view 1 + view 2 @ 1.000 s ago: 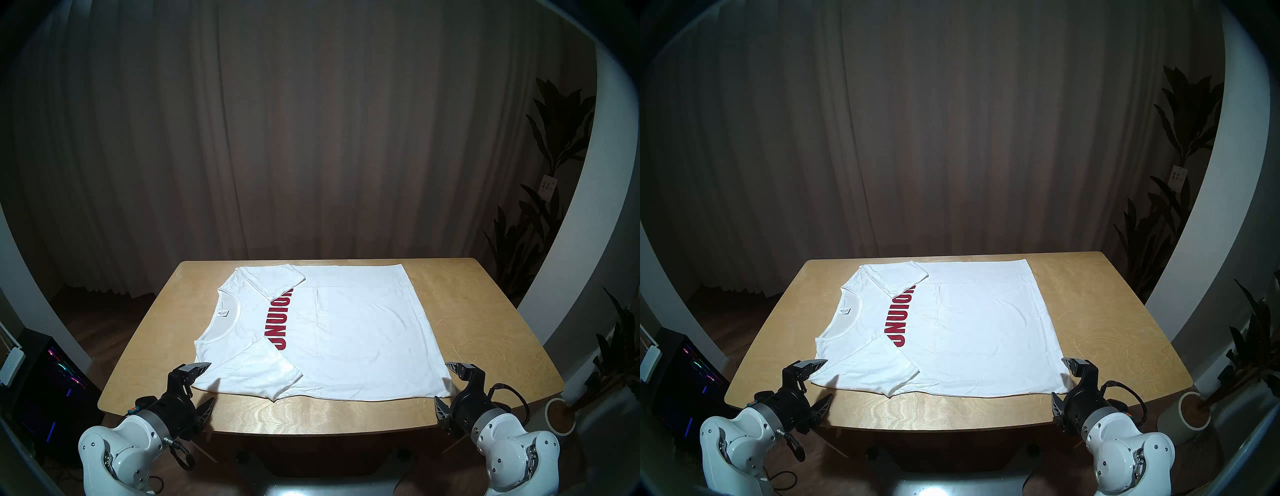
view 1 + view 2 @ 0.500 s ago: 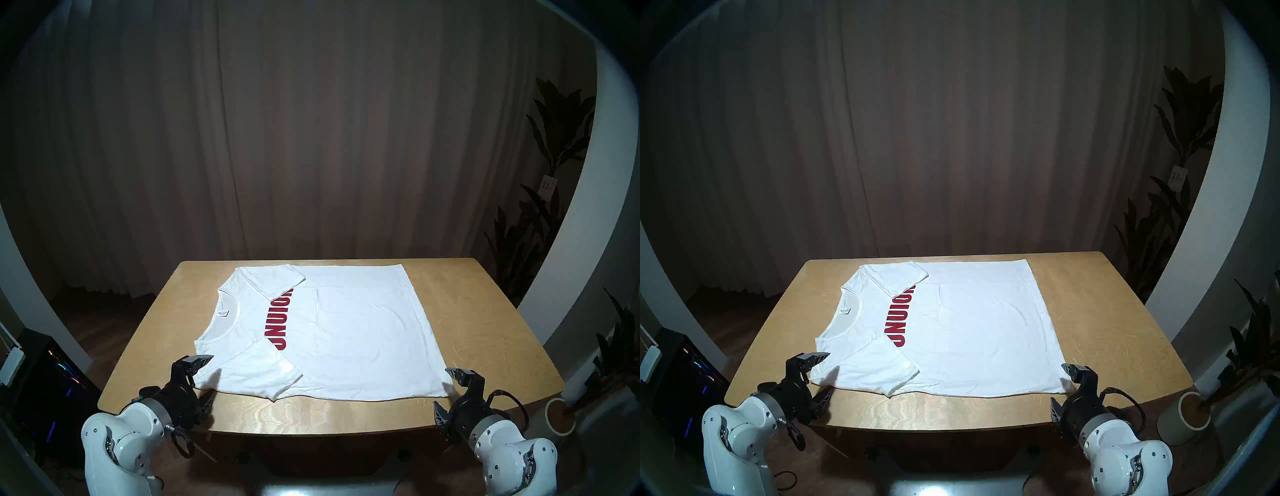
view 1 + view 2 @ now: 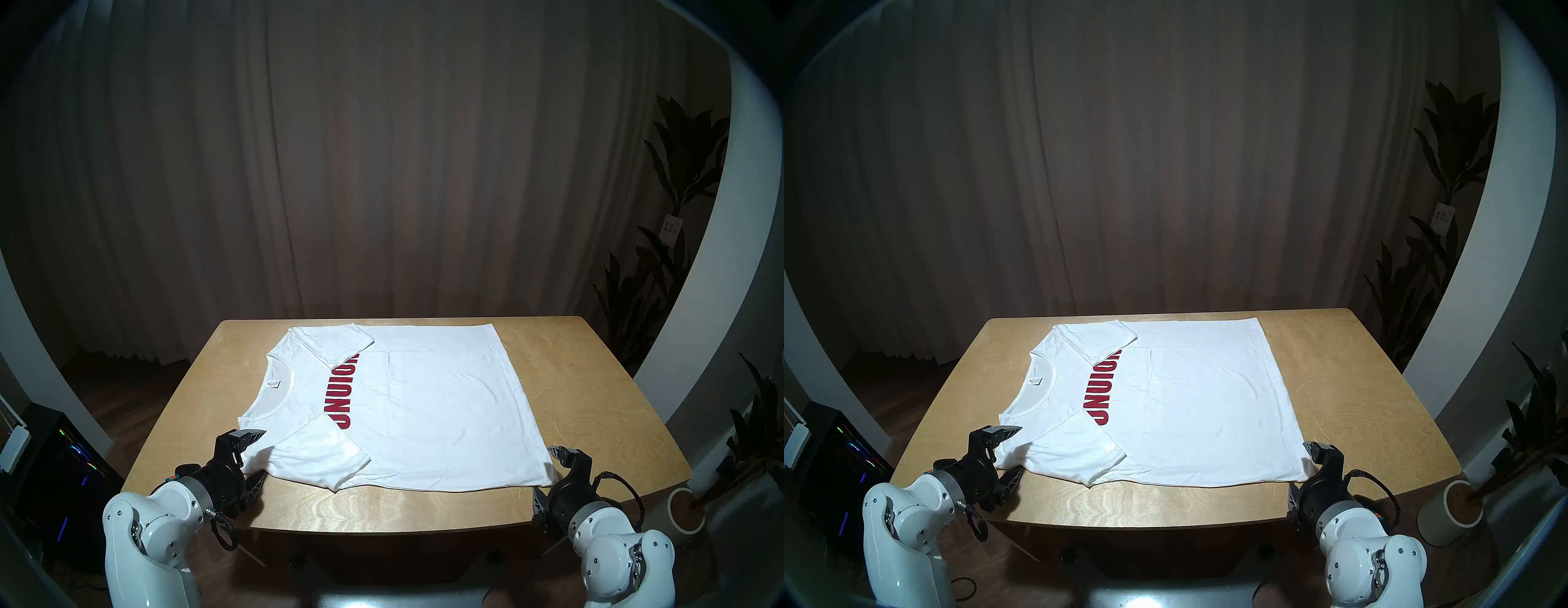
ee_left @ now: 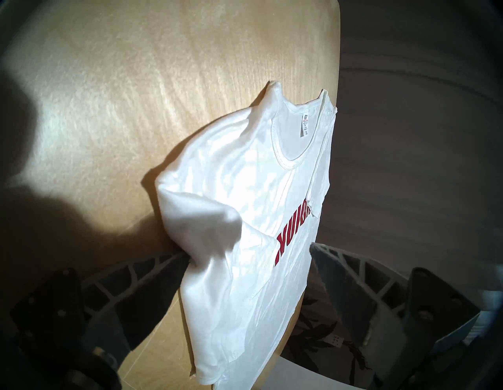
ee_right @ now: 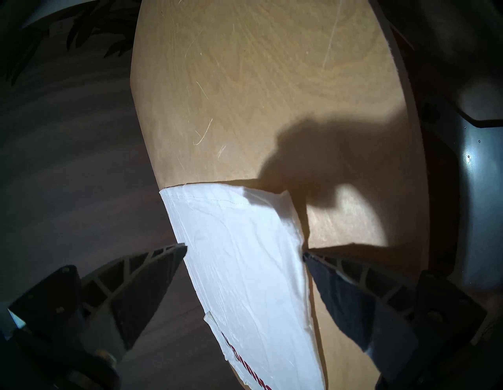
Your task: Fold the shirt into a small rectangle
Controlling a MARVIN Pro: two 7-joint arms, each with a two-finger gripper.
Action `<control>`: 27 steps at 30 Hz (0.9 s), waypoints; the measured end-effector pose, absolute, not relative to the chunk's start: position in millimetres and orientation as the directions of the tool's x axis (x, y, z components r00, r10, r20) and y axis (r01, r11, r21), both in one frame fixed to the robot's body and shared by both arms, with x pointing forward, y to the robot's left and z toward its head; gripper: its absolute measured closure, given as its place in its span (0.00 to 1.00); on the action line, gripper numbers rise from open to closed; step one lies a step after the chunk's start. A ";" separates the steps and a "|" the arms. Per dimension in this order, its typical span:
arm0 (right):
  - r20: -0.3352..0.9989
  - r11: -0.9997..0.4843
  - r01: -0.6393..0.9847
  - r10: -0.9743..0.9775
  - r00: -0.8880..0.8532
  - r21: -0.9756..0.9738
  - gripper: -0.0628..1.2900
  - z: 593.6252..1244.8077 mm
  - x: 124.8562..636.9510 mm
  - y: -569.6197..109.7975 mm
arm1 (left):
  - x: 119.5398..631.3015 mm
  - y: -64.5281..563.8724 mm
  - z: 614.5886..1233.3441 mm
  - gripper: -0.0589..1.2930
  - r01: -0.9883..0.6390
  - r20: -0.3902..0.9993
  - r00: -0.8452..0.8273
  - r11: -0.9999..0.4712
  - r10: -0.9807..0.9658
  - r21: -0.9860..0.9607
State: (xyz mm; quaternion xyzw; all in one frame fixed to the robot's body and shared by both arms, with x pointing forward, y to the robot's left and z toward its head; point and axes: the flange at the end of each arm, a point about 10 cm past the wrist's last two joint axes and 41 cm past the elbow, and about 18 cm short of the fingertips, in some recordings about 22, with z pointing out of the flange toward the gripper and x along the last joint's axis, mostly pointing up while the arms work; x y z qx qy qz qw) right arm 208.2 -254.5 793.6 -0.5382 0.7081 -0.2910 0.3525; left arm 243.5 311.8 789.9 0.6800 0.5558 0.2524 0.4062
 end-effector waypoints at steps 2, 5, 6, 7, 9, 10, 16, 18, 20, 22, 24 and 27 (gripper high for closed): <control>-0.184 0.253 -0.562 -0.967 -0.178 -0.788 0.04 793.1 211.7 -255.0 | 243.1 313.9 790.9 0.07 0.553 -0.103 0.254 -0.057 0.962 0.831; -0.180 0.255 -0.567 -0.966 -0.185 -0.783 0.05 791.9 219.6 -256.0 | 243.0 318.4 791.8 0.07 0.561 -0.091 0.252 -0.068 0.964 0.825; -0.179 0.254 -0.567 -0.966 -0.186 -0.783 0.06 791.7 220.9 -256.1 | 243.4 318.8 791.9 0.07 0.562 -0.090 0.252 -0.069 0.964 0.824; -0.177 0.252 -0.567 -0.967 -0.186 -0.784 0.07 791.3 223.2 -256.4 | 244.3 319.5 791.8 0.07 0.563 -0.088 0.252 -0.071 0.964 0.823; -0.172 0.249 -0.565 -0.967 -0.187 -0.786 0.07 790.2 228.0 -256.9 | 246.4 320.9 791.4 0.07 0.564 -0.086 0.252 -0.075 0.964 0.822; -0.170 0.248 -0.565 -0.967 -0.187 -0.787 0.07 789.8 229.6 -257.1 | 247.2 321.3 791.2 0.07 0.564 -0.085 0.253 -0.076 0.964 0.822; -0.159 0.242 -0.559 -0.968 -0.193 -0.794 0.11 789.0 241.0 -258.9 | 254.7 321.9 789.5 0.07 0.564 -0.079 0.261 -0.085 0.962 0.821; -0.155 0.240 -0.559 -0.968 -0.195 -0.794 0.13 789.1 243.2 -259.4 | 257.1 321.2 789.2 0.07 0.564 -0.078 0.265 -0.089 0.961 0.821; -0.149 0.236 -0.562 -0.969 -0.197 -0.793 0.13 789.2 246.1 -260.0 | 260.1 320.1 788.1 0.07 0.566 -0.077 0.271 -0.094 0.959 0.819; -0.145 0.234 -0.563 -0.969 -0.198 -0.793 0.13 789.1 247.8 -260.6 | 261.7 319.4 787.3 0.07 0.567 -0.076 0.276 -0.098 0.958 0.818; -0.141 0.231 -0.565 -0.970 -0.199 -0.792 0.13 789.1 249.3 -261.3 | 263.5 318.6 786.7 0.07 0.568 -0.074 0.282 -0.104 0.957 0.816; -0.134 0.228 -0.573 -0.970 -0.201 -0.787 0.13 786.4 249.7 -261.9 | 265.2 317.6 785.7 0.12 0.570 -0.072 0.292 -0.112 0.954 0.814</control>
